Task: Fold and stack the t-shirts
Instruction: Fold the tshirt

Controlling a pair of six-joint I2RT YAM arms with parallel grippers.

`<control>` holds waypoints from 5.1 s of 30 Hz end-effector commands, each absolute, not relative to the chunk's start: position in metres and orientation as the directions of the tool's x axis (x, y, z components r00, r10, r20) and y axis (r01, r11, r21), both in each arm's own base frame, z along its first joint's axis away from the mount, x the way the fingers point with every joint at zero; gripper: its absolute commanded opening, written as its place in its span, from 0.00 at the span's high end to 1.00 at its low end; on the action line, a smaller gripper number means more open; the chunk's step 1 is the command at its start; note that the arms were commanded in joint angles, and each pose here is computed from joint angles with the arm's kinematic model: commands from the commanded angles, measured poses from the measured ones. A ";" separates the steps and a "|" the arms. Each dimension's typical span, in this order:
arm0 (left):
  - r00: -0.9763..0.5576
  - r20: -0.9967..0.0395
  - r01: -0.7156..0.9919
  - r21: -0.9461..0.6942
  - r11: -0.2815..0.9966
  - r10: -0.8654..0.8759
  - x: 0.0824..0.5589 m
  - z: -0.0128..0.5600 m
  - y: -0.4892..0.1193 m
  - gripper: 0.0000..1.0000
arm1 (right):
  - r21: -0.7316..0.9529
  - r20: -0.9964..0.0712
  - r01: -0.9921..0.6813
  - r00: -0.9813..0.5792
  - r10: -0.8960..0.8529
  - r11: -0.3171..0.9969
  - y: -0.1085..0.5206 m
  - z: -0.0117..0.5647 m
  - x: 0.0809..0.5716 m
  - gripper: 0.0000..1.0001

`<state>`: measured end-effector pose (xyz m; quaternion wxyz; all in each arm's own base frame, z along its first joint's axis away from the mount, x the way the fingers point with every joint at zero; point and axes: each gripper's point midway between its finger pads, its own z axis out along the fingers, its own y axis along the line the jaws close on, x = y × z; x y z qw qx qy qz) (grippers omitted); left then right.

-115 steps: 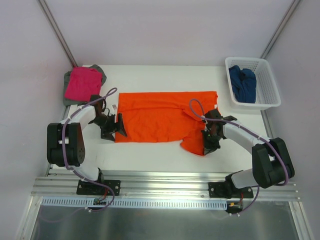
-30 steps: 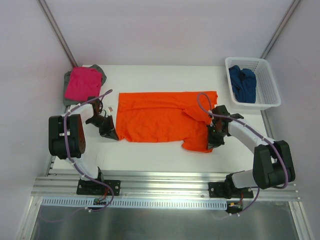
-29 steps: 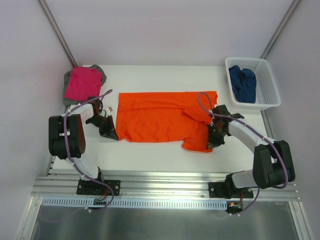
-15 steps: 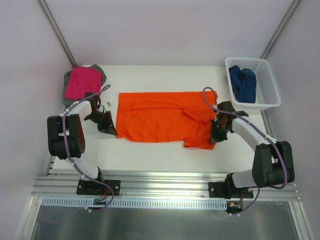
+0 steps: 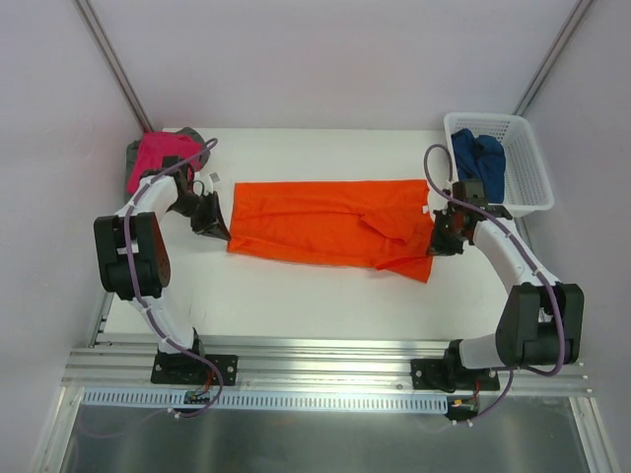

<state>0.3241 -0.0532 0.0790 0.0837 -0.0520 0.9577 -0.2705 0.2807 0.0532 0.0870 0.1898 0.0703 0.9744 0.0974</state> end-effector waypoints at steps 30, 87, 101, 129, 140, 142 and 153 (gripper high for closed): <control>-0.959 -0.277 0.078 -0.456 0.887 -0.058 0.420 0.093 -0.023 1.00 | 0.197 -0.578 0.041 -0.802 0.149 0.980 0.036 0.145 0.429 0.99; -0.889 -0.455 0.084 -0.275 0.958 -0.053 0.423 0.164 -0.031 0.01 | 0.215 -0.564 -0.082 -0.824 0.055 0.973 0.077 0.136 0.443 0.03; -0.940 -0.336 0.189 -0.366 0.911 0.060 0.430 0.112 -0.105 0.01 | 0.408 -0.459 -0.171 -0.887 0.040 0.897 0.160 0.123 0.409 0.04; -0.980 -0.186 0.152 -0.429 0.890 0.077 0.443 0.034 -0.136 0.01 | 0.367 -0.384 -0.217 -0.921 -0.065 0.904 0.195 0.086 0.392 0.04; -0.979 -0.187 0.151 -0.429 0.891 0.076 0.439 0.038 -0.137 0.01 | 0.349 -0.362 -0.223 -0.928 -0.089 0.910 0.194 0.076 0.378 0.04; -0.980 -0.185 0.151 -0.426 0.892 0.078 0.437 0.039 -0.137 0.01 | 0.345 -0.383 -0.232 -0.919 -0.090 0.909 0.197 0.078 0.387 0.04; -0.982 -0.171 0.149 -0.425 0.893 0.083 0.424 0.041 -0.138 0.01 | 0.292 -0.456 -0.232 -0.886 -0.078 0.928 0.194 0.076 0.441 0.04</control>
